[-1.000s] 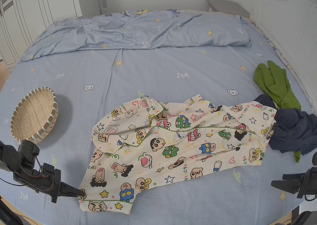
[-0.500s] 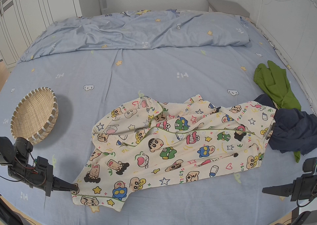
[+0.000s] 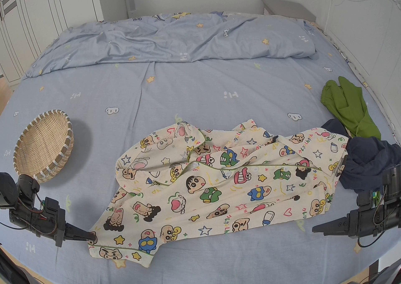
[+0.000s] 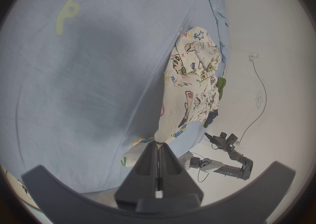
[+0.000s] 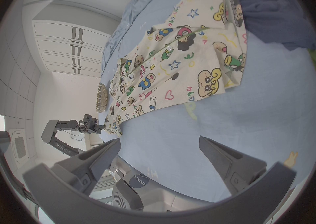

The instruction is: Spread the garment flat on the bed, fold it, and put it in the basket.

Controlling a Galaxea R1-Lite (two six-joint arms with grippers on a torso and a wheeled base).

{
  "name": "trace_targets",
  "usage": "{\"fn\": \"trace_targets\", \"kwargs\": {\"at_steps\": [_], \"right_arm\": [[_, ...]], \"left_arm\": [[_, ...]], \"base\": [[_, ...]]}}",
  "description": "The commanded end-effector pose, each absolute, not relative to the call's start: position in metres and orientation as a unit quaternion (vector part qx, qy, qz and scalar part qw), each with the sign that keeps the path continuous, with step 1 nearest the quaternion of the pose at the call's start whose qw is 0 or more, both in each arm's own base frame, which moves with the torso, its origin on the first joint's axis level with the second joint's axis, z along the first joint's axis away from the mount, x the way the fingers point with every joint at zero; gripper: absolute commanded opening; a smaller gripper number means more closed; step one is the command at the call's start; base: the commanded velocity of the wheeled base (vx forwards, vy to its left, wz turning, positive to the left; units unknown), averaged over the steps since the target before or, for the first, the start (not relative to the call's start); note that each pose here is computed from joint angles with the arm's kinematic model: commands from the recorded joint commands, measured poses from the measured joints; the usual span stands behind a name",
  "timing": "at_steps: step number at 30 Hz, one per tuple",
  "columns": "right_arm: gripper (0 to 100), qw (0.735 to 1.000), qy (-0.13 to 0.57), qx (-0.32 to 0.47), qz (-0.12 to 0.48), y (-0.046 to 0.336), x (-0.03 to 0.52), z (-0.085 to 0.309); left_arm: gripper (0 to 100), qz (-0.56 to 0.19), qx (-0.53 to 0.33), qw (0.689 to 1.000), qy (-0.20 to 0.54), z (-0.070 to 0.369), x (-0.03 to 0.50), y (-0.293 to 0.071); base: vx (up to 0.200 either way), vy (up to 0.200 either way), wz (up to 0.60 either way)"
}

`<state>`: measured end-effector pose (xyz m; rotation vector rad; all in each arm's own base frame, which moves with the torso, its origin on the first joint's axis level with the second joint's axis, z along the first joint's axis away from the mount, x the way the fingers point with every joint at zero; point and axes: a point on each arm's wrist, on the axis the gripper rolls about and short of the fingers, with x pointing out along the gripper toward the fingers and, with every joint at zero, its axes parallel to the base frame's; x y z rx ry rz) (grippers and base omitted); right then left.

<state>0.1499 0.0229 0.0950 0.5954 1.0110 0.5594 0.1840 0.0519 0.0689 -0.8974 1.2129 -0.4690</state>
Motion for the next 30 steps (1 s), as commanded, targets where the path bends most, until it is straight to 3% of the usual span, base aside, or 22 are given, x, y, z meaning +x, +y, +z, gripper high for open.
{"fn": "trace_targets", "kwargs": {"at_steps": [1, 30], "right_arm": [[100, 0.78, 0.491, 0.304, 0.243, 0.008, 0.161, 0.076], [100, 0.767, 0.488, 0.319, 0.267, -0.008, 0.214, 0.06]], "left_arm": [[0, -0.214, -0.401, 0.698, 0.553, 0.061, 0.184, 0.053], [0, -0.212, -0.402, 0.699, 0.551, 0.06, 0.184, 0.055]], "base": [[0.0, 0.0, 0.0], [0.0, 0.0, 0.0]]}}
